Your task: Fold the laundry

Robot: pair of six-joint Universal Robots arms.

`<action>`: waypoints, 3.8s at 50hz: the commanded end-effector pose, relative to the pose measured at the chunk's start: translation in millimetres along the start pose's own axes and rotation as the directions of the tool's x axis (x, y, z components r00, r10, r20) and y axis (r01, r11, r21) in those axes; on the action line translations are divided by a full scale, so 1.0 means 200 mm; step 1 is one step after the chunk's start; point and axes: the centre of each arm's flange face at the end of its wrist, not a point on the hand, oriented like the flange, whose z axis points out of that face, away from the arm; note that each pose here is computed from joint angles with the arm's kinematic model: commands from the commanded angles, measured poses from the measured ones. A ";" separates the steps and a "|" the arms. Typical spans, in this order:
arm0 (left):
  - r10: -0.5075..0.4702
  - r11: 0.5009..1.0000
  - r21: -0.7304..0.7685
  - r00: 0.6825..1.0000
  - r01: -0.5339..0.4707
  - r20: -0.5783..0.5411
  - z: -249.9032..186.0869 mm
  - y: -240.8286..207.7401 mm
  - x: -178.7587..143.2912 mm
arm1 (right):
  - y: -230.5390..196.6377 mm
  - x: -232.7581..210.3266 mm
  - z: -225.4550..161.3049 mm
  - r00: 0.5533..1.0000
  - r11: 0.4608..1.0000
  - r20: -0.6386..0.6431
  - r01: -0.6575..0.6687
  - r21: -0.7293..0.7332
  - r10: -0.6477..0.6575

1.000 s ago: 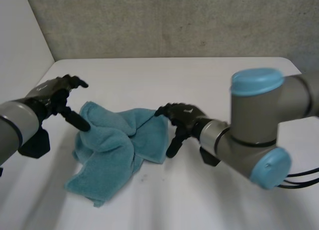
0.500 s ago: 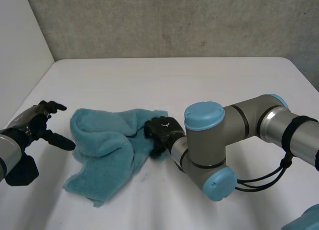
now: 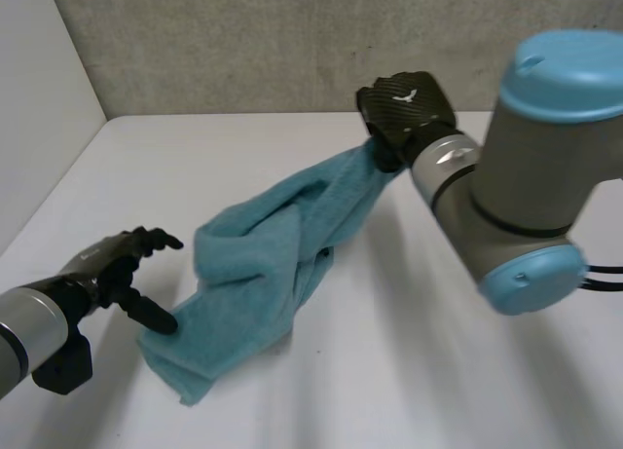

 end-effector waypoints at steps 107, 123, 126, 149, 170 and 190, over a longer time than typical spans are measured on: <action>0.638 0.438 0.845 0.769 -0.308 -0.051 -0.34 -0.75 0.64 | 0.33 0.35 0.13 0.901 0.946 0.363 -0.130 -0.296 0.237; 0.681 0.449 0.820 0.730 -0.355 -0.057 -0.27 -0.68 0.61 | 0.36 0.19 0.45 0.966 0.988 0.245 -0.042 -0.151 0.078; 0.688 0.451 0.782 0.726 -0.429 0.002 -0.11 -0.69 0.54 | 0.13 0.39 0.51 1.000 1.000 0.009 0.005 0.022 -0.005; 0.583 0.451 0.715 0.783 -0.535 0.218 0.28 -0.80 0.32 | -0.04 0.39 0.00 0.990 0.991 -0.101 0.102 0.086 -0.093; 0.640 0.668 0.428 0.764 -0.609 0.087 0.32 -0.15 0.16 | 0.56 0.26 -0.15 0.999 0.922 0.050 0.019 -0.387 0.001; 0.609 0.692 0.396 0.783 -0.603 0.128 0.31 -0.16 0.06 | 0.70 0.56 -0.23 0.982 0.895 0.127 0.179 -0.408 -0.139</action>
